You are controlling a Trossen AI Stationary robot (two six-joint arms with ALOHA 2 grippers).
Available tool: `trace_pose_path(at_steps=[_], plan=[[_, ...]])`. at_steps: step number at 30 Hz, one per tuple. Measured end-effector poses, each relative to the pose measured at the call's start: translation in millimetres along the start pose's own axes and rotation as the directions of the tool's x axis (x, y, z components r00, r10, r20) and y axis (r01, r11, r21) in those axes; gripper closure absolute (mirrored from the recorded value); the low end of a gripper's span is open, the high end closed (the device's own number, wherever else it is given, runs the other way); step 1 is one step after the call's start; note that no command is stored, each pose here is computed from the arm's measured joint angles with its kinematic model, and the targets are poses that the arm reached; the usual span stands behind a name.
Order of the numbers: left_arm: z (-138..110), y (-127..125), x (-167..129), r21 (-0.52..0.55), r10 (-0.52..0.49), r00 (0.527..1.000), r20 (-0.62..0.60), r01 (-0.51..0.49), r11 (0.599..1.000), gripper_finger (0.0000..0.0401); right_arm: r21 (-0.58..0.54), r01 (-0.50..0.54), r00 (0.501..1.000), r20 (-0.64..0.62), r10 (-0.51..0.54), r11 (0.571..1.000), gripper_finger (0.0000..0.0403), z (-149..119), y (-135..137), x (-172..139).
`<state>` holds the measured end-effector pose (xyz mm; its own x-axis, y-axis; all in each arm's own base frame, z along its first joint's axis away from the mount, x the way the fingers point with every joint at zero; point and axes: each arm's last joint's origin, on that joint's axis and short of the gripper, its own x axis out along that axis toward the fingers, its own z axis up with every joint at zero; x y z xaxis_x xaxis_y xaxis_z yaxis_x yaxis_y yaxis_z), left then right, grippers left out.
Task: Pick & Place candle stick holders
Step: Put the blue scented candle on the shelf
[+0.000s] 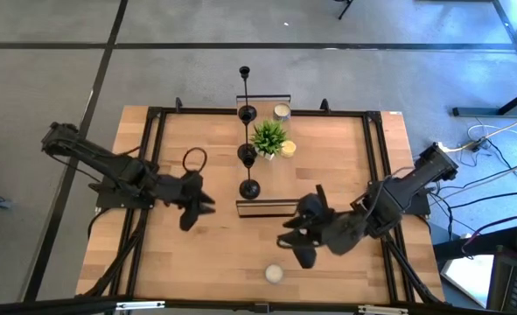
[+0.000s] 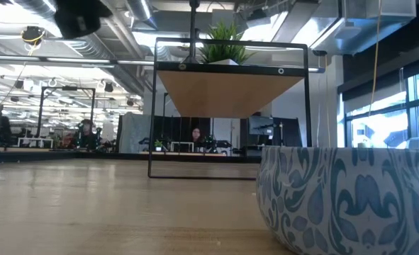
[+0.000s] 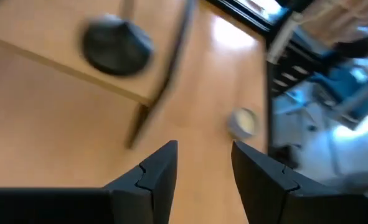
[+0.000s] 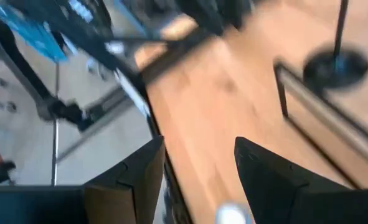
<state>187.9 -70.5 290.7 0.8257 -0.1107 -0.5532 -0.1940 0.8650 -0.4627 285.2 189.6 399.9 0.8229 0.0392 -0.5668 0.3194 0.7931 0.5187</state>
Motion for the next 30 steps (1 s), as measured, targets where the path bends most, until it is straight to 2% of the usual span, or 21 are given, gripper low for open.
trace_pose_path(at_steps=[3, 8, 15, 18, 22, 25, 28, 30], plan=[[-11.8, -12.7, 4.3, -0.026, -0.065, 0.998, -0.025, 0.064, 0.998, 0.0253, 0.009, 0.029, 0.997, -0.073, -0.028, 1.000, 0.0204, -12.2, -0.5, -1.3], [-29.8, -36.4, 18.6, -0.105, -0.111, 0.993, -0.036, 0.107, 0.989, 0.0253, -0.016, 0.038, 0.990, -0.133, -0.040, 0.999, 0.0204, -33.5, 5.3, -8.2], [-58.4, -78.9, 54.6, -0.263, -0.185, 0.977, 0.109, 0.208, 0.942, 0.0253, -0.061, -0.009, 0.981, -0.196, -0.004, 0.998, 0.0204, -69.1, 21.0, -18.2], [-73.0, -93.4, 71.2, -0.293, -0.209, 0.961, 0.179, 0.255, 0.921, 0.0253, -0.101, -0.017, 0.976, -0.217, -0.005, 0.995, 0.0204, -90.4, 28.1, -18.7], [-93.7, -105.5, 93.2, -0.323, -0.196, 0.956, 0.217, 0.260, 0.910, 0.0254, -0.220, 0.012, 0.985, -0.167, -0.050, 0.975, 0.0204, -123.5, 35.7, -12.9], [-106.6, -113.3, 106.9, -0.363, -0.194, 0.956, 0.220, 0.265, 0.893, 0.0254, -0.342, 0.061, 0.991, -0.090, -0.098, 0.938, 0.0204, -150.7, 39.2, -1.2], [-117.6, -121.8, 116.5, -0.381, -0.215, 0.952, 0.216, 0.285, 0.880, 0.0254, -0.406, 0.101, 0.988, -0.069, -0.140, 0.908, 0.0204, -174.8, 39.8, 16.8], [-123.9, -127.3, 119.2, -0.384, -0.234, 0.949, 0.212, 0.301, 0.873, 0.0254, -0.413, 0.111, 0.985, -0.078, -0.157, 0.904, 0.0204, -187.5, 39.8, 30.3]])
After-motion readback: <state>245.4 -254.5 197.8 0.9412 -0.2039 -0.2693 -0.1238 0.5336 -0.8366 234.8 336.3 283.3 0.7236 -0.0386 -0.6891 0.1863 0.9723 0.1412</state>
